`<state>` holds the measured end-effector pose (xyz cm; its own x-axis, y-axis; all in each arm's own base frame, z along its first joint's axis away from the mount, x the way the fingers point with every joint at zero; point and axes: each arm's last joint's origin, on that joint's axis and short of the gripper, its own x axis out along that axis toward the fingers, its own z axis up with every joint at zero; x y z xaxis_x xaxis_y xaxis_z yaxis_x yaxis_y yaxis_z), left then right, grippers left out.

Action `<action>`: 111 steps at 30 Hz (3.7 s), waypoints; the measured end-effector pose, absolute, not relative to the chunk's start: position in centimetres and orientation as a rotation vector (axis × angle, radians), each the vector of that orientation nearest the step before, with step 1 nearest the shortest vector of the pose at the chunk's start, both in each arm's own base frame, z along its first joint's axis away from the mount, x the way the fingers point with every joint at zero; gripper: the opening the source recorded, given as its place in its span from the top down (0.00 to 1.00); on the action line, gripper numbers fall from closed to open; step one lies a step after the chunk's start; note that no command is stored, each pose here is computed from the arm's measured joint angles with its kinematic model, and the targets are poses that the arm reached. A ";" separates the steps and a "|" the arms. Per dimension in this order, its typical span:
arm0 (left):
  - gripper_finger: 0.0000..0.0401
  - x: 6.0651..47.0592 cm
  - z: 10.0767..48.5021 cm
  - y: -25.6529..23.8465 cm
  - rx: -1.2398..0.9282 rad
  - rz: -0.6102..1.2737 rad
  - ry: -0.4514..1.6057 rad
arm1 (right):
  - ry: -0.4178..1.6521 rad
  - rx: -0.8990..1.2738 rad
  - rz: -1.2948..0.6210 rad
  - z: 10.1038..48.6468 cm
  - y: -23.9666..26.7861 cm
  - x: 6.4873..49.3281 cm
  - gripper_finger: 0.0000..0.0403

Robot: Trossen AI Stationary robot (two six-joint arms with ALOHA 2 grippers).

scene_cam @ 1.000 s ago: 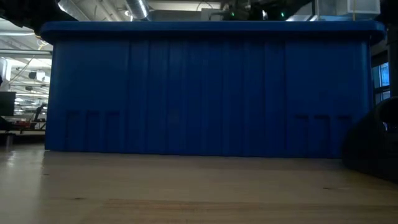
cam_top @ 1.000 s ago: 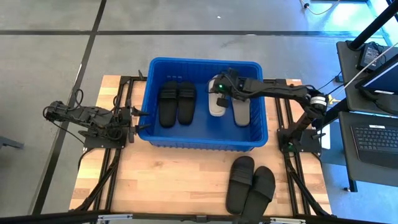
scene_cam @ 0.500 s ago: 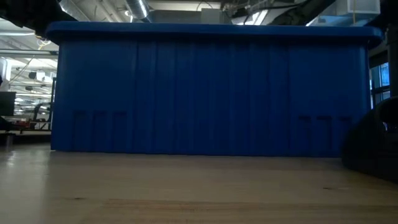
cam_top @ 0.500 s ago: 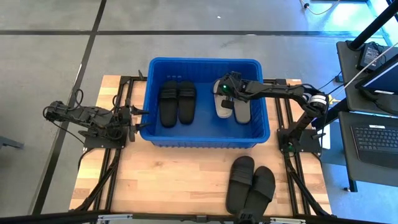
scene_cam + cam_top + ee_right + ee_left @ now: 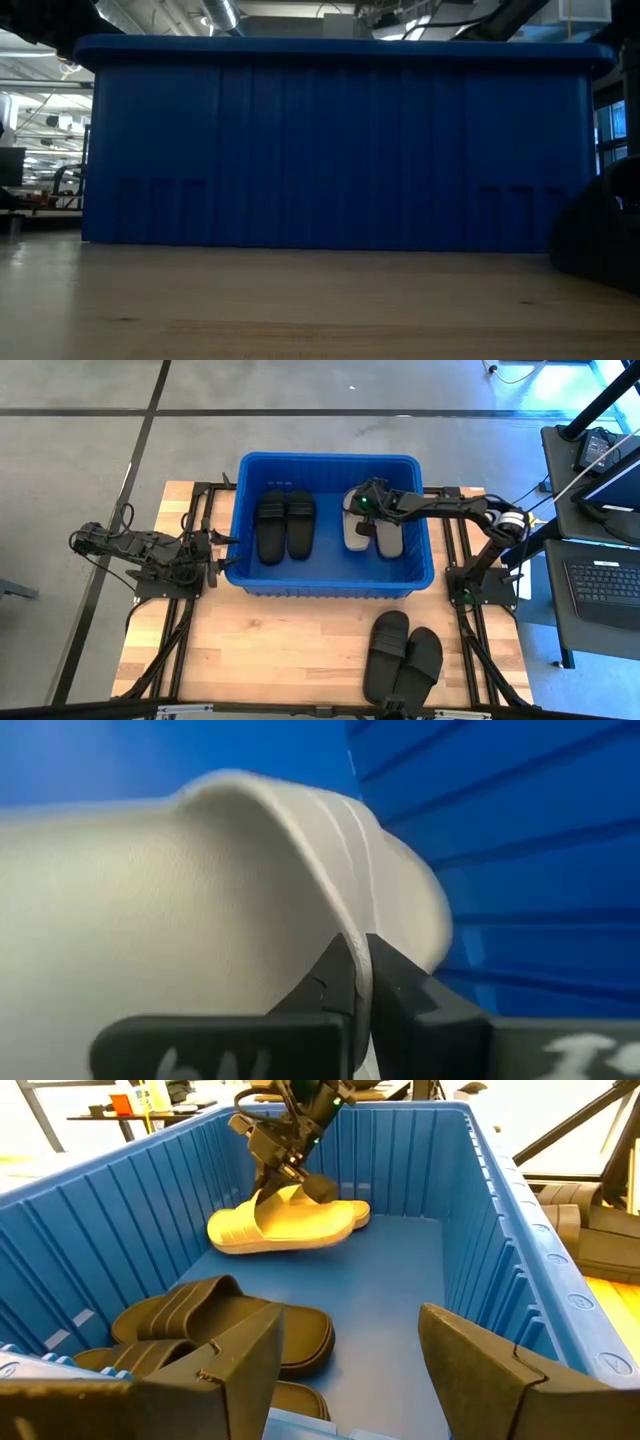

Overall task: Pick and place slides into bin
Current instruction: Put the gray slipper into the blue container, then put the black slipper into the blue container

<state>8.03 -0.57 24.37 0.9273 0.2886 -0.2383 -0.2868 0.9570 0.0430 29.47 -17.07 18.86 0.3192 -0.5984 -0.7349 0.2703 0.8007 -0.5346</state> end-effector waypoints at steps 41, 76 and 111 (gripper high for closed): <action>0.43 8.0 24.4 -0.6 -0.017 0.298 0.242 | 1.351 -0.531 -0.430 17.3 -16.5 31.2 0.83; 0.43 8.0 24.3 -0.6 -0.015 0.298 0.246 | 1.343 -0.505 -0.376 17.5 -16.3 31.2 0.53; 0.43 7.9 24.1 -0.6 -0.003 0.299 0.272 | 1.339 -0.470 -0.359 19.7 -14.5 30.3 0.30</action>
